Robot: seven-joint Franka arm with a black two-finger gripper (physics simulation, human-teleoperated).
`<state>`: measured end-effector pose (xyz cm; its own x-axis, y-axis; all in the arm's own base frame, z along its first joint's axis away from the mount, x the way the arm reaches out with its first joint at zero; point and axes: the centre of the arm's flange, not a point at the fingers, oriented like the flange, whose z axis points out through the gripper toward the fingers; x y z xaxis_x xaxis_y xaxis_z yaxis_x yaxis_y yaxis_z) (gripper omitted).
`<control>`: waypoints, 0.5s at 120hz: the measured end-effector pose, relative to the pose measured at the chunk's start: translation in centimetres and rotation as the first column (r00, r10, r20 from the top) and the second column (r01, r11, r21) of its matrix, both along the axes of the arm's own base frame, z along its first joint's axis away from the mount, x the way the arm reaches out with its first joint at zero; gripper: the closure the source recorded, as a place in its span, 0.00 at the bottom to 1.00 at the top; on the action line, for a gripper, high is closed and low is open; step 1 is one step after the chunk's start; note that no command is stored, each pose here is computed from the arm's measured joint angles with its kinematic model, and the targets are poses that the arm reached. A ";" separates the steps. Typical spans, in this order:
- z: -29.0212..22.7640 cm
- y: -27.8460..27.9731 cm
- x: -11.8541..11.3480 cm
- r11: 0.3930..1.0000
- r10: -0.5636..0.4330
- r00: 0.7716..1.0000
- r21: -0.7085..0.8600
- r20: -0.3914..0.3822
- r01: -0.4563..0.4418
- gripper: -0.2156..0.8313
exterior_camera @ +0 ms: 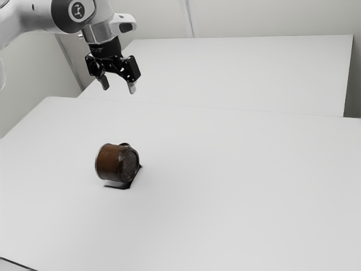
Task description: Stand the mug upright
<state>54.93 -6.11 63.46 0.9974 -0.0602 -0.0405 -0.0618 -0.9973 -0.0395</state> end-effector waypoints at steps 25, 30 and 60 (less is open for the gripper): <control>-0.2 -0.2 -0.5 1.000 -0.004 1.000 0.001 -0.008 0.004 0.21; -0.2 -0.2 -1.0 1.000 -0.004 1.000 0.002 -0.011 0.004 0.21; -1.0 1.6 -2.0 1.000 0.026 0.999 -0.002 -0.029 -0.026 0.21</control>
<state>52.90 -4.51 62.50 0.9970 -0.0346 -0.0689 -0.0372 -0.9987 -0.0361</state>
